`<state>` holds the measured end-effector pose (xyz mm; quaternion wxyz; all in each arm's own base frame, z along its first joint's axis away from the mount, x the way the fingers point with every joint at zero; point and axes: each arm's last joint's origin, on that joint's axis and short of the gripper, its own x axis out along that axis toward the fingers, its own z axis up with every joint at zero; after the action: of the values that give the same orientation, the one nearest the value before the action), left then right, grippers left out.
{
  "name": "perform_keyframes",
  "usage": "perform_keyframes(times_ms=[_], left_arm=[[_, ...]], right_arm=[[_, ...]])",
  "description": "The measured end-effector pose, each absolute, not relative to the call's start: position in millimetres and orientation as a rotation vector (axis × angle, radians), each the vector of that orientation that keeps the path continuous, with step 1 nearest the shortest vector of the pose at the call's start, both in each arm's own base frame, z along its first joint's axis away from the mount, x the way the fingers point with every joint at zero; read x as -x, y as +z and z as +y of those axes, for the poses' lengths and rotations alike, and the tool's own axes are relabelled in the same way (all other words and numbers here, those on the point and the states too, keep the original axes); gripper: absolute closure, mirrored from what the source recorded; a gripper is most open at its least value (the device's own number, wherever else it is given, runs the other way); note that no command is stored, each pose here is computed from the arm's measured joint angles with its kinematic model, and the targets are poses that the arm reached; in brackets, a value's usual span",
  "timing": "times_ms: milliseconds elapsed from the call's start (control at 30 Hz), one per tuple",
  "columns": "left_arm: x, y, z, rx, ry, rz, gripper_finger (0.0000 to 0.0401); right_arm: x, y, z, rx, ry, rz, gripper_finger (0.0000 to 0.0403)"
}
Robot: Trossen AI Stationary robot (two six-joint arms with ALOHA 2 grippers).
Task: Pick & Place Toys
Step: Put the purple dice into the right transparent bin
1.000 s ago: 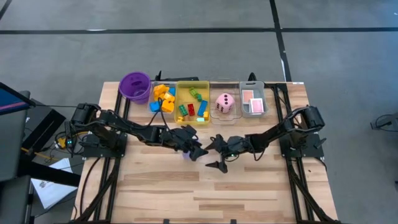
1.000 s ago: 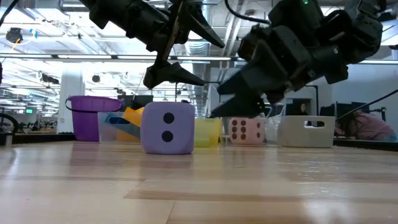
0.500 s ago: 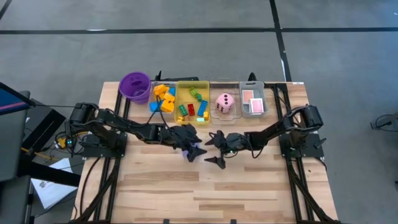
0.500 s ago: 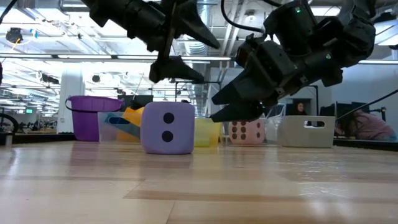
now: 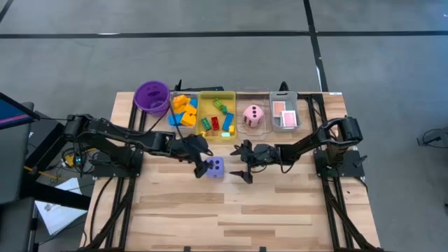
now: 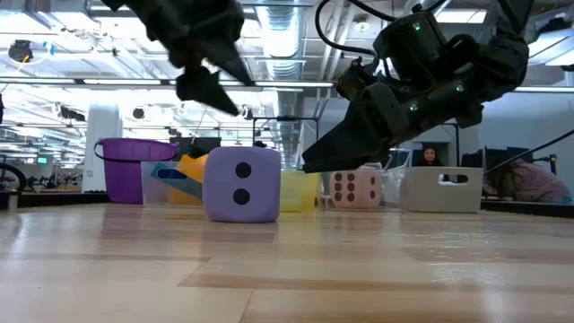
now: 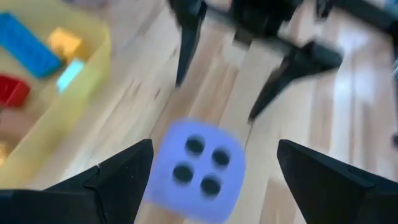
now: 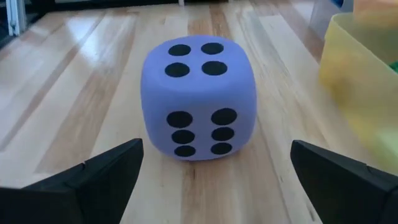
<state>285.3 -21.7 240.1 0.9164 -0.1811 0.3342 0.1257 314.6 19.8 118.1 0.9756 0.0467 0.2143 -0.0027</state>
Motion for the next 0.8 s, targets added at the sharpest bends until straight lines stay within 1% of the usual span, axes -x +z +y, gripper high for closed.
perform_keyframes(times_ms=[233,500,667,800], left_arm=[[-274,230,-25,0.356,0.241,0.851,0.0064],[-251,214,-25,0.298,0.299,1.136,0.0064],[-259,207,-25,0.3,0.301,1.132,0.0064],[-272,191,-26,0.271,0.285,1.143,0.0064]], right_arm=[[-321,124,19,-0.05,-0.005,0.408,0.0003],[-333,135,19,-0.022,0.004,0.389,0.0003],[-335,136,19,-0.02,0.003,0.418,0.0003],[-334,134,19,-0.019,0.002,0.438,0.0003]])
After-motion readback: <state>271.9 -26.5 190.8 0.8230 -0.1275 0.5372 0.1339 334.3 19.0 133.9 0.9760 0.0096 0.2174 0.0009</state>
